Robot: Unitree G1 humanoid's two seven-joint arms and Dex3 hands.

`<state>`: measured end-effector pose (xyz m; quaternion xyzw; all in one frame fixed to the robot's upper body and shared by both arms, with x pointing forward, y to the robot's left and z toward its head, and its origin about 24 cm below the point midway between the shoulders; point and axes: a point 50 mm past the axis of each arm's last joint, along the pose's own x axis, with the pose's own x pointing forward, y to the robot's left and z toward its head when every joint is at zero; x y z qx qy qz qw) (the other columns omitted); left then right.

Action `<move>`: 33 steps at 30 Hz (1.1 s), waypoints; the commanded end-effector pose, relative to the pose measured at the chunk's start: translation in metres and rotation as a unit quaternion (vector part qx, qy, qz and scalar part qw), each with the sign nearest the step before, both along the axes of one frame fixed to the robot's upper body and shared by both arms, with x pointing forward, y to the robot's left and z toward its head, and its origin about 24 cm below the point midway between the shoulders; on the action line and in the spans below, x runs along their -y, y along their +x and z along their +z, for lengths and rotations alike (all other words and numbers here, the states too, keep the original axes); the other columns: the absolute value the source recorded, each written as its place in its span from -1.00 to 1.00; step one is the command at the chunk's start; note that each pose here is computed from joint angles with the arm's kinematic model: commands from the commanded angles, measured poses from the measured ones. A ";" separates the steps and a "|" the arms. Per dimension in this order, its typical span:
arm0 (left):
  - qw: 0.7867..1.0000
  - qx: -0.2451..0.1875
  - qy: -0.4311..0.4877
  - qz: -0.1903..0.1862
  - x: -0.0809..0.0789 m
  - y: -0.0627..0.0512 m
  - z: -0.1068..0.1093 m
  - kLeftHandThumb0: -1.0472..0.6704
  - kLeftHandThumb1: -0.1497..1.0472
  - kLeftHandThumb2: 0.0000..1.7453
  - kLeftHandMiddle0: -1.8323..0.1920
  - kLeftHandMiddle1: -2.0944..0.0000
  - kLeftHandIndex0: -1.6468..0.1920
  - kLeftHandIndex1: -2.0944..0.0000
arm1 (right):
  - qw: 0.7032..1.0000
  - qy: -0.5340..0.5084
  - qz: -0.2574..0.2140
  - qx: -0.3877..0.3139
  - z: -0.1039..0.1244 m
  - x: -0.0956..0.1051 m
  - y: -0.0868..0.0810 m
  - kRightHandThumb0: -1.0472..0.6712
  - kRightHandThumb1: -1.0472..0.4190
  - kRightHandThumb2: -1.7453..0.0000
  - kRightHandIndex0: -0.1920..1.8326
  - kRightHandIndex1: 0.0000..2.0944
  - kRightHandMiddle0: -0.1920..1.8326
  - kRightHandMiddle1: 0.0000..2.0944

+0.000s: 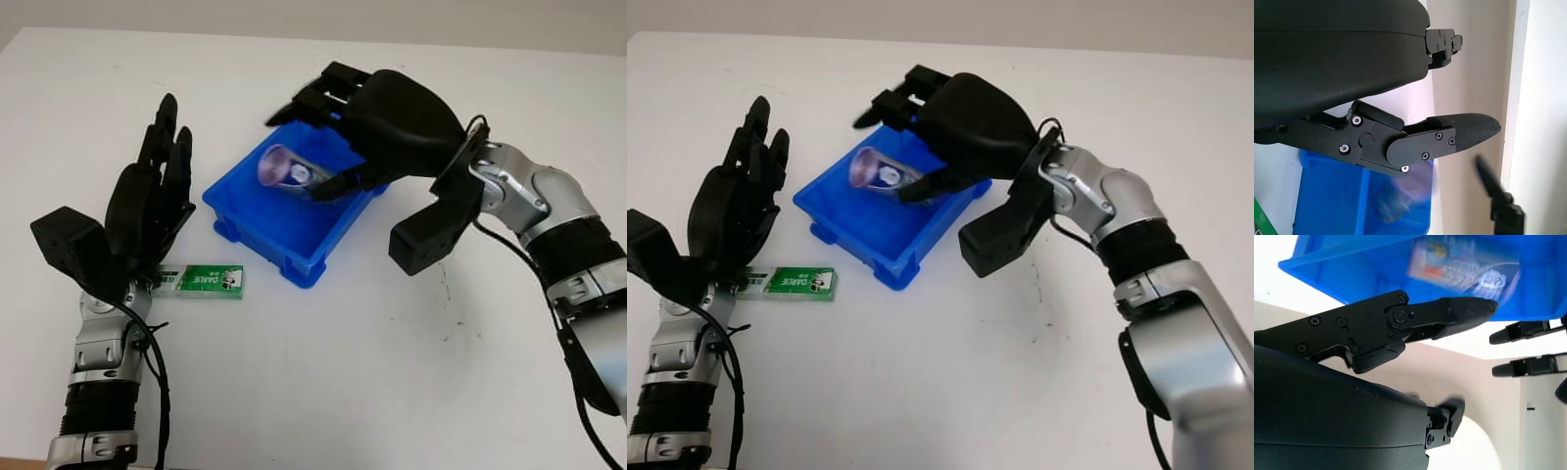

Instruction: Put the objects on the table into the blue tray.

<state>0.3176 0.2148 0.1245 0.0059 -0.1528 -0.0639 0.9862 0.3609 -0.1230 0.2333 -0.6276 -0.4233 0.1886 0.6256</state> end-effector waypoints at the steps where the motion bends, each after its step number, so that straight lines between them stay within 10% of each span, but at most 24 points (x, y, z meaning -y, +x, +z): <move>1: 1.000 0.008 0.003 -0.002 0.002 0.001 0.003 -0.60 1.00 -0.29 0.90 0.94 0.89 0.95 | 1.000 0.014 -0.005 0.004 0.003 0.006 -0.004 -0.75 -1.00 0.56 -0.98 -0.97 -0.99 -0.89; 9: 1.000 0.010 0.005 -0.002 0.000 0.002 0.004 -0.60 1.00 -0.30 0.90 0.95 0.89 0.95 | 0.988 0.149 -0.011 -0.027 0.009 0.023 -0.008 -0.76 -1.00 0.42 -0.98 -0.98 -0.96 -0.90; 20: 0.999 0.022 0.025 -0.006 -0.013 -0.001 0.014 -0.60 1.00 -0.31 0.91 0.95 0.88 0.94 | 0.857 0.462 -0.092 -0.210 -0.029 0.091 -0.019 -0.64 -1.00 0.23 -0.99 -0.99 -1.00 -0.95; 33: 0.988 0.098 0.120 0.008 -0.048 -0.029 0.075 -0.57 1.00 -0.40 0.82 0.94 0.81 0.93 | 0.757 0.564 -0.138 -0.301 -0.072 0.106 -0.063 -0.61 -1.00 0.16 -1.00 -1.00 -1.00 -1.00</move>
